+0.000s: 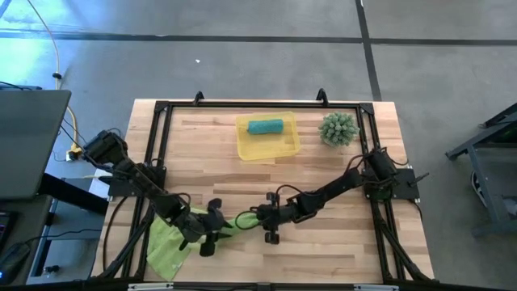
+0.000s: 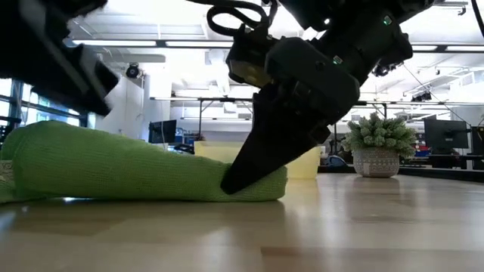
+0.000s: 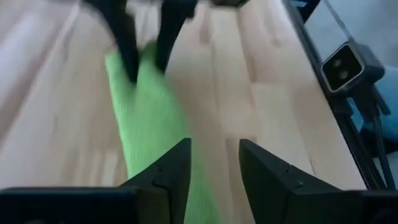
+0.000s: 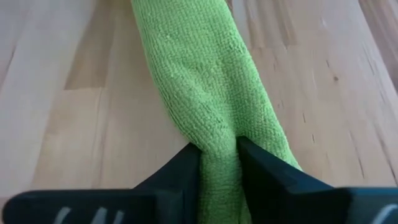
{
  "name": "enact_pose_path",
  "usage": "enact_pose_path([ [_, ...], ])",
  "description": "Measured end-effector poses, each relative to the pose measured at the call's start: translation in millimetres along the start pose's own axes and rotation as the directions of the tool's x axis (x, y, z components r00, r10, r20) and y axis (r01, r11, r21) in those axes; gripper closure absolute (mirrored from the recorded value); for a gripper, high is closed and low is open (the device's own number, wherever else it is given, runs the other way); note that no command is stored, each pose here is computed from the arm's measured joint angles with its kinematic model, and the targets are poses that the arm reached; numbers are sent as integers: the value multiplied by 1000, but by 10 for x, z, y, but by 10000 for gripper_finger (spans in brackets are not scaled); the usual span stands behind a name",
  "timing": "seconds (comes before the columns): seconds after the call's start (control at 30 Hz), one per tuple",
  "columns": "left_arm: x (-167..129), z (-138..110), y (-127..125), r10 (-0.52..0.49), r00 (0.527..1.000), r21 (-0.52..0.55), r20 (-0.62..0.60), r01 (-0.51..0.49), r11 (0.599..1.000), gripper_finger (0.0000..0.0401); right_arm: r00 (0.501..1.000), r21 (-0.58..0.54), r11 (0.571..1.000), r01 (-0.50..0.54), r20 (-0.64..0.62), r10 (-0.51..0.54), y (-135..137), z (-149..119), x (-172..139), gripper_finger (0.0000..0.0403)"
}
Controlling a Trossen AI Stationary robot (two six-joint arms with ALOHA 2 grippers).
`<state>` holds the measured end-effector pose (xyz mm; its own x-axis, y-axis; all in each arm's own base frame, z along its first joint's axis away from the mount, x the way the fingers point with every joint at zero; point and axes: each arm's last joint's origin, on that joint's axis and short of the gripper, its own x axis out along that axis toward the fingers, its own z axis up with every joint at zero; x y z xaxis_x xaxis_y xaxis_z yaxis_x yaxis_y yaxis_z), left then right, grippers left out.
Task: Roll microfiber towels into tight, uniform cylinder then place into a basket
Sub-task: Roll the green microfiber cloth
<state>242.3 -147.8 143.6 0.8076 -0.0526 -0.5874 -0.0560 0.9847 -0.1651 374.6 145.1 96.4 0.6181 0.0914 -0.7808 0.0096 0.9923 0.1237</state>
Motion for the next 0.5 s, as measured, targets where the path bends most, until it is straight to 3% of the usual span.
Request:
enact_pose_path([
  [0.17, 86, -17, 9, 81, 996, 81, 21, -83, 993, 272, 1000, 11, 1000, -20, -1, 20, -10, 4, 5, 311],
  [0.5, 302, -121, 64, 117, 993, 50, 22, -118, 992, 247, 999, 19, 999, -44, -3, 44, -39, 22, 10, 308],
])
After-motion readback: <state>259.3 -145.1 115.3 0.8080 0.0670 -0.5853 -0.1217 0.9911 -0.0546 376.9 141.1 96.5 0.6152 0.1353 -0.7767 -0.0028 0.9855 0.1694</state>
